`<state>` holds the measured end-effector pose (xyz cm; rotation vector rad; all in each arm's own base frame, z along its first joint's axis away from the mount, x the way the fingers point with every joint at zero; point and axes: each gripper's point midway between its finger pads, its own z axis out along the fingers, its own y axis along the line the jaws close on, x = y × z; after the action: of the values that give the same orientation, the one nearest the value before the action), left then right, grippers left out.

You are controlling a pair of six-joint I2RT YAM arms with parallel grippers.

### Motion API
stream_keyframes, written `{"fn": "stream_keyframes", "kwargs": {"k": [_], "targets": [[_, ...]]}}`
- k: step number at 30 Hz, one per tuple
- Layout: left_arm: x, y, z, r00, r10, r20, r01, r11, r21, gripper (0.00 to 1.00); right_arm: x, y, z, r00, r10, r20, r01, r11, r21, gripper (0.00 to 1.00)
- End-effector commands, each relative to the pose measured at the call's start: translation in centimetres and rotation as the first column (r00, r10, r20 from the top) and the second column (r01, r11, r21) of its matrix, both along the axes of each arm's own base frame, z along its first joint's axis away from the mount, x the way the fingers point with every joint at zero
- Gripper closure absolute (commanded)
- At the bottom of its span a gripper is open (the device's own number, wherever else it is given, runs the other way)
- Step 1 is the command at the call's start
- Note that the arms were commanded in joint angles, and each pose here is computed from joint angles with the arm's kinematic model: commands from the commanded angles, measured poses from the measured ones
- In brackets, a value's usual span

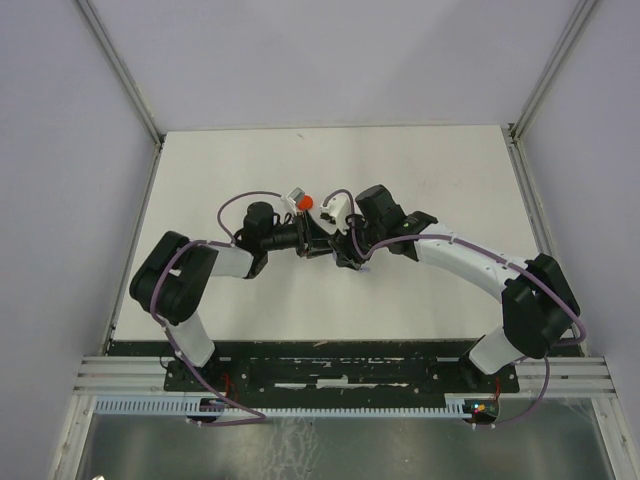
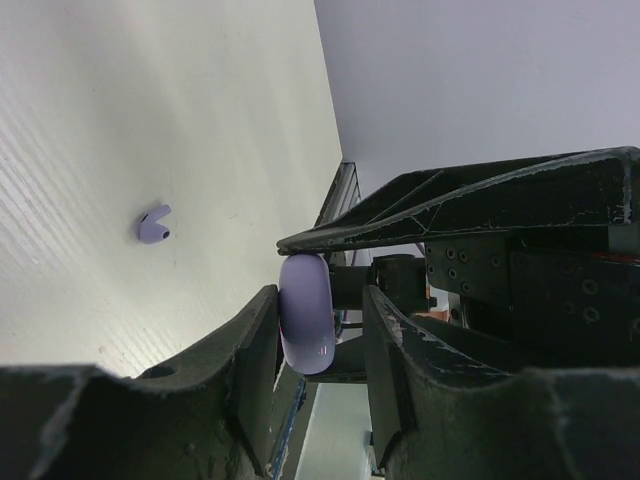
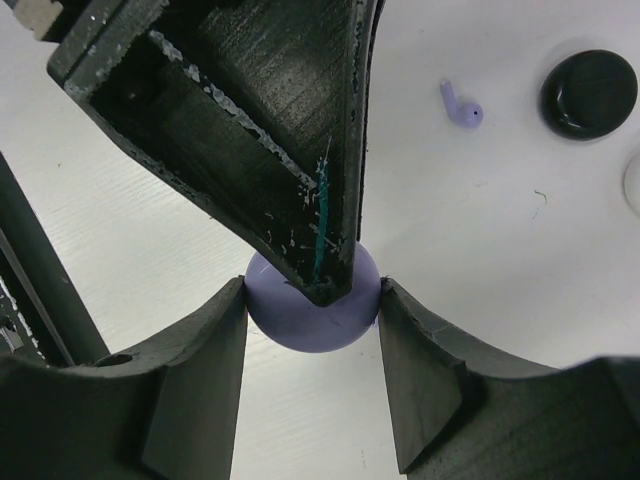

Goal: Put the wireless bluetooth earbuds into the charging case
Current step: Pick up the charging case at the center of the board.

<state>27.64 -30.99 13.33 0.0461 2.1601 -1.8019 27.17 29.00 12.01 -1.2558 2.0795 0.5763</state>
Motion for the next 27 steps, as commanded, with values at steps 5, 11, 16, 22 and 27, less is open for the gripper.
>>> {"fn": "stream_keyframes", "kwargs": {"k": [5,11,16,22,27], "targets": [[-2.7,-1.4,2.4,0.98,-0.181,0.086,0.186,0.981,-0.05,0.58,2.3,0.9,3.0,0.995,-0.013,0.1,0.005,0.997,0.072,0.62],[-3.3,-1.8,2.0,0.974,-0.209,0.085,0.214,0.976,-0.048,0.65,2.4,0.9,3.0,0.995,-0.014,0.101,0.007,0.997,0.071,0.62],[-3.5,-1.9,1.9,0.971,-0.22,0.092,0.225,0.973,-0.045,0.71,2.4,0.7,3.0,0.995,-0.018,0.1,0.011,0.998,0.068,0.62],[-3.2,-1.9,1.5,0.971,-0.221,0.085,0.224,0.974,-0.027,0.64,2.3,0.5,3.1,0.995,-0.016,0.099,0.01,0.998,0.067,0.62],[-2.9,-2.0,1.5,0.971,-0.222,0.088,0.225,0.974,-0.025,0.55,2.1,0.4,3.0,0.995,-0.013,0.095,0.007,0.998,0.065,0.63]]}}
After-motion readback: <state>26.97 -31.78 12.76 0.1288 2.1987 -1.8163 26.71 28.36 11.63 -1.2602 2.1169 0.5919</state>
